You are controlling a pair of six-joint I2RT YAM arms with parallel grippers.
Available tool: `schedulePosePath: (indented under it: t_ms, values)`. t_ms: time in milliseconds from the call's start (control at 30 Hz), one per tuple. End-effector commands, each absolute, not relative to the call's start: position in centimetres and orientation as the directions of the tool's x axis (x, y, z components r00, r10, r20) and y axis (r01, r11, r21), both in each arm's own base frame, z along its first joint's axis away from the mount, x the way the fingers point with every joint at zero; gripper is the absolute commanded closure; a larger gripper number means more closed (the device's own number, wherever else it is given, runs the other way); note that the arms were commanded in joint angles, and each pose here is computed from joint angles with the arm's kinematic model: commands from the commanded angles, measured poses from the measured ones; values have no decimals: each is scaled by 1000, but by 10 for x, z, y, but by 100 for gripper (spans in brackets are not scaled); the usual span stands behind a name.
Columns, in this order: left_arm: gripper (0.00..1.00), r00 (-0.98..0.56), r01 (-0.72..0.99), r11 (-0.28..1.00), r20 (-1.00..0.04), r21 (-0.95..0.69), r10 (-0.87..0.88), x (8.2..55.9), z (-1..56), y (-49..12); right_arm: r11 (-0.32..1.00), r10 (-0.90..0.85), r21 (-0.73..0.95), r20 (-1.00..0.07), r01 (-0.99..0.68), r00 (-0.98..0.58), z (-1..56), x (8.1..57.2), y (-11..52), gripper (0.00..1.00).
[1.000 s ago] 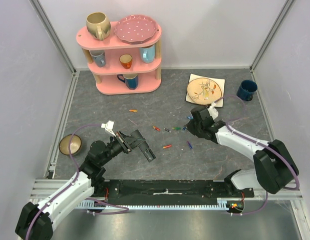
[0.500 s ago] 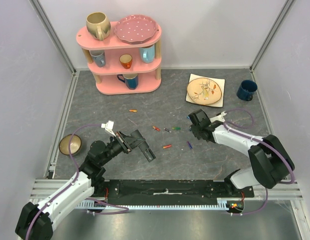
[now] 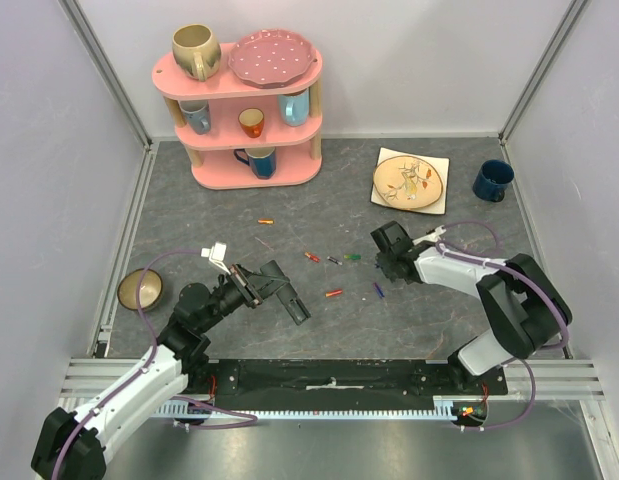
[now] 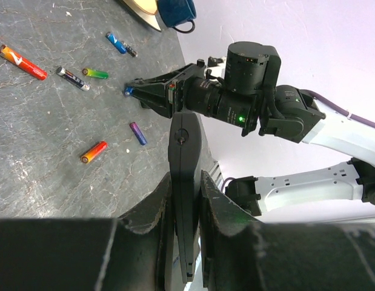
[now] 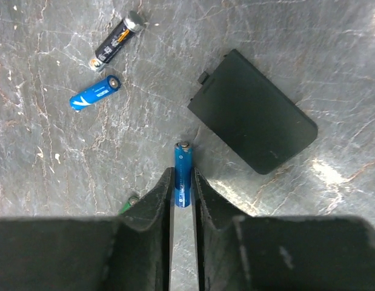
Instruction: Load the batteries into the remote control
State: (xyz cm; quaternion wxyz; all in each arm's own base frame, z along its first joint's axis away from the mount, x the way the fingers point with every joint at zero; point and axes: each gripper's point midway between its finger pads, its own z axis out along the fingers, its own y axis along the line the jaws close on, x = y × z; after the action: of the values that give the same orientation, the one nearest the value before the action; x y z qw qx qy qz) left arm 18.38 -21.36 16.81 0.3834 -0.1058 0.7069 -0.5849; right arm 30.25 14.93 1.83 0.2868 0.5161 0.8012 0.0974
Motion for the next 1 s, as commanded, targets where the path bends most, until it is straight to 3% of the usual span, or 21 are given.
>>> schedulePosePath:
  t_ms: [0, 333, 533, 633, 733, 800, 967]
  values:
    - [98, -686, 299, 276, -407, -913, -603, 182, 170, -213, 443, 886, 479, -360, 758, -291, 22, 316, 156, 75]
    - [98, -691, 288, 284, -404, -914, -600, 183, 166, -214, 496, 863, 467, -359, 732, -356, 24, 317, 165, 58]
    - [98, -696, 287, 287, -405, -914, -593, 181, 164, -213, 698, 715, 403, -443, 592, -542, 55, 311, 167, 51]
    - [98, -694, 289, 288, -407, -913, -594, 179, 164, -212, 839, 544, 351, -517, 416, -661, 73, 308, 164, 48]
    - [98, -690, 293, 291, -412, -911, -595, 179, 164, -212, 969, 235, 212, -619, 128, -750, 89, 311, 162, 46]
    - [98, -689, 292, 294, -414, -910, -595, 180, 163, -212, 986, 3, 136, -606, -101, -795, 86, 310, 172, 43]
    - [98, -687, 311, 295, -428, -903, -587, 180, 167, -213, 964, -227, -5, -529, -264, -818, 62, 309, 165, 33]
